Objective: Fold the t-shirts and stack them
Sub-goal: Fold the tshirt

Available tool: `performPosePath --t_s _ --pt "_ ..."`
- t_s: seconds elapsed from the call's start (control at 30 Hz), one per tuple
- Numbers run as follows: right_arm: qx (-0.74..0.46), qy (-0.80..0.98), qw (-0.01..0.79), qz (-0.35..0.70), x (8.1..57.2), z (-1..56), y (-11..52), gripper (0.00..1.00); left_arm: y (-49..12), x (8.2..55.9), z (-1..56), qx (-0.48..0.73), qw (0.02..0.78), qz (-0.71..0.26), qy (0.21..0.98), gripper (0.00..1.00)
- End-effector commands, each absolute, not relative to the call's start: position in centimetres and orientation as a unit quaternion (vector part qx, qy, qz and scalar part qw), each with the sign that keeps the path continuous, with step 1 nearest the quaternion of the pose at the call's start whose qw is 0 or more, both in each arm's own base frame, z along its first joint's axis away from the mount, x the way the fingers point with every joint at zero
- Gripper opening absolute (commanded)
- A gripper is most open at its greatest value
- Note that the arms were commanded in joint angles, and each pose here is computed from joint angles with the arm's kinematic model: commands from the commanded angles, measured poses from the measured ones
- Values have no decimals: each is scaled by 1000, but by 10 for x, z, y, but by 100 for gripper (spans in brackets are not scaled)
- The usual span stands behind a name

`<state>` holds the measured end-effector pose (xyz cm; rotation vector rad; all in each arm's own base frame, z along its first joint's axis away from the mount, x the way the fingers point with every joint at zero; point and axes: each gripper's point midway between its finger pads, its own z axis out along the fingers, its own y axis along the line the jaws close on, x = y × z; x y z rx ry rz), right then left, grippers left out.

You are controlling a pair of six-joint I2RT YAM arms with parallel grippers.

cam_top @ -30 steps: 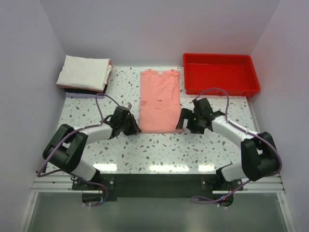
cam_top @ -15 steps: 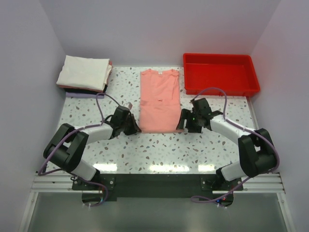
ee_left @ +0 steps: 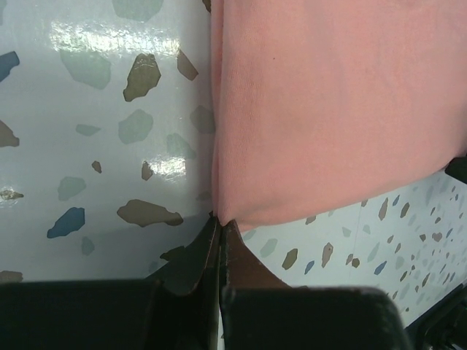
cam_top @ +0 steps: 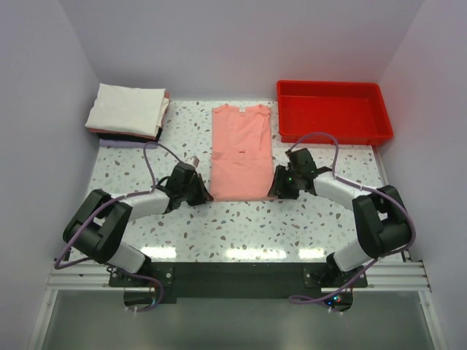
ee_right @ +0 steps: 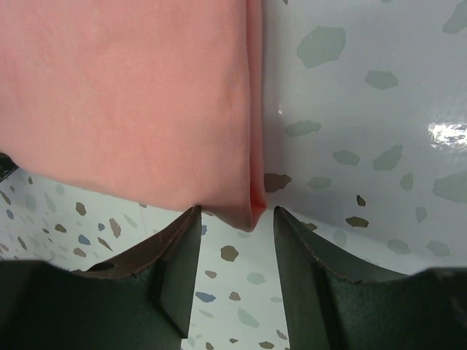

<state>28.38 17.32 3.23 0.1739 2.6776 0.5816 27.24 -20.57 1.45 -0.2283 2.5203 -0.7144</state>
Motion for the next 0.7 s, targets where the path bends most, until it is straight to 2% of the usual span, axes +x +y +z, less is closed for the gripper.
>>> performPosePath --t_s 0.0,0.1,0.2,0.3,0.43,0.53,0.67 --pt "73 951 220 205 296 31 173 48 -197 262 6 -86 247 -242 934 0" --pt "82 951 216 207 296 25 174 45 -196 261 4 -88 246 -239 935 0" --pt "83 953 207 207 293 18 175 34 -194 259 4 -89 247 -236 936 0" --pt "84 956 194 204 286 12 173 18 -192 258 2 -93 245 -232 937 0" --pt "90 956 184 209 270 8 170 10 -191 251 3 -93 242 -236 936 0" --pt "89 955 167 229 250 4 172 0 -187 235 0 -95 238 -232 938 0" --pt "88 962 139 217 214 -7 160 0 -176 199 -13 -106 222 -216 945 0"
